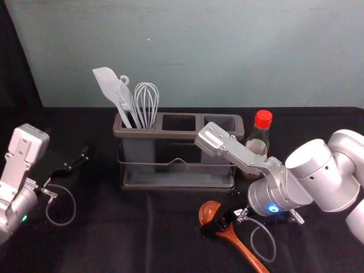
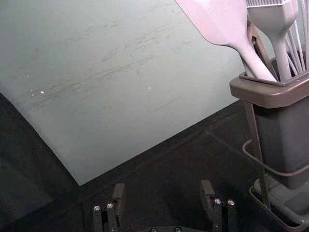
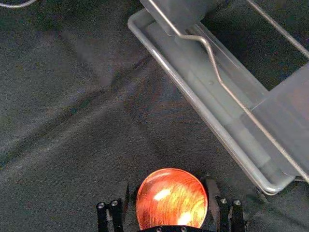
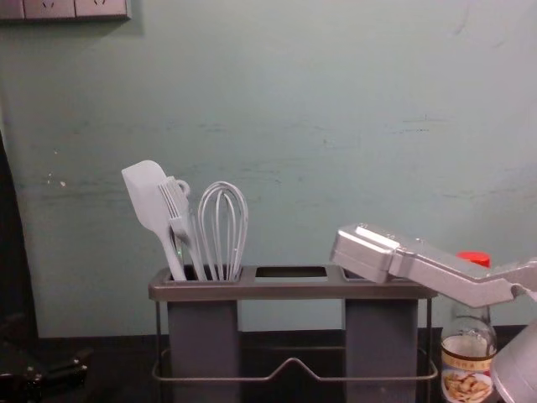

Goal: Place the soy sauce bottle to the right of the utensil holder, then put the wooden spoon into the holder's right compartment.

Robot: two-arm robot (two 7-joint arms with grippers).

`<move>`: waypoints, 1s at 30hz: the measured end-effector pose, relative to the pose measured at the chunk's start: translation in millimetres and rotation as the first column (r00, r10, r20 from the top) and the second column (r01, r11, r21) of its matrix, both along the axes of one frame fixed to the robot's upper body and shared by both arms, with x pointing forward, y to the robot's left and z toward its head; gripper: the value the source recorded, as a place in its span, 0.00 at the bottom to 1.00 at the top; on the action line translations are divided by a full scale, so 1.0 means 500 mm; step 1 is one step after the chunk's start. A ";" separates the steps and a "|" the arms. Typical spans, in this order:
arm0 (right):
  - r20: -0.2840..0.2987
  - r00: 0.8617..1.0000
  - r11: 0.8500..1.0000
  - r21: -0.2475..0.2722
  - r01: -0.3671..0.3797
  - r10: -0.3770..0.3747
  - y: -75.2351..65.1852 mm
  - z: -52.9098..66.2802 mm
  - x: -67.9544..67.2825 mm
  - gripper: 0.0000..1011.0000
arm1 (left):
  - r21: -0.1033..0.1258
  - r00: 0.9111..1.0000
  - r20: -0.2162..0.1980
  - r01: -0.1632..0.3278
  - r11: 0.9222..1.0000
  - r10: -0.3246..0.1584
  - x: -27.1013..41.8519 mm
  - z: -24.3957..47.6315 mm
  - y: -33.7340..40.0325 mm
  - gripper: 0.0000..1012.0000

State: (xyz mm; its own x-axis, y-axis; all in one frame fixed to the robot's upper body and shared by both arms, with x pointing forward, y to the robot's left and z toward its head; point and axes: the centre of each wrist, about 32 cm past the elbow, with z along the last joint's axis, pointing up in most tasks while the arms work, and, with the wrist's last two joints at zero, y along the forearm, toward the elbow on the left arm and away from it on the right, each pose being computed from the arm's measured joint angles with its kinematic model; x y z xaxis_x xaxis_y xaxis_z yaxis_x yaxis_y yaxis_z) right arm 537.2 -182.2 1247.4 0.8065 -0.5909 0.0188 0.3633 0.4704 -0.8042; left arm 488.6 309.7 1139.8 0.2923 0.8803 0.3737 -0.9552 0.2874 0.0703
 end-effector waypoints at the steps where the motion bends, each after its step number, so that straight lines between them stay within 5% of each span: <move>1: -0.001 1.000 1.000 -0.002 -0.001 0.001 0.002 -0.001 0.000 0.99 | 0.000 1.000 0.000 0.000 1.000 0.000 0.000 0.000 0.000 1.00; 30: 0.009 1.000 1.000 0.005 0.015 -0.015 -0.004 -0.012 0.000 0.99 | 0.000 1.000 0.000 0.000 1.000 0.000 0.000 0.000 0.000 1.00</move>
State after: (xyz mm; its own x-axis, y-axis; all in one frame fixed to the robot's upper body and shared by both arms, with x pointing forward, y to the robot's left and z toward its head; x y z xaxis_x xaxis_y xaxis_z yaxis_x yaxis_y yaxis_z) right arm 537.4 -184.2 1241.3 0.7972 -0.6033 0.0226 0.3775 0.4690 -0.7984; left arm 488.6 309.7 1139.8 0.2923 0.8803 0.3737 -0.9553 0.2873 0.0703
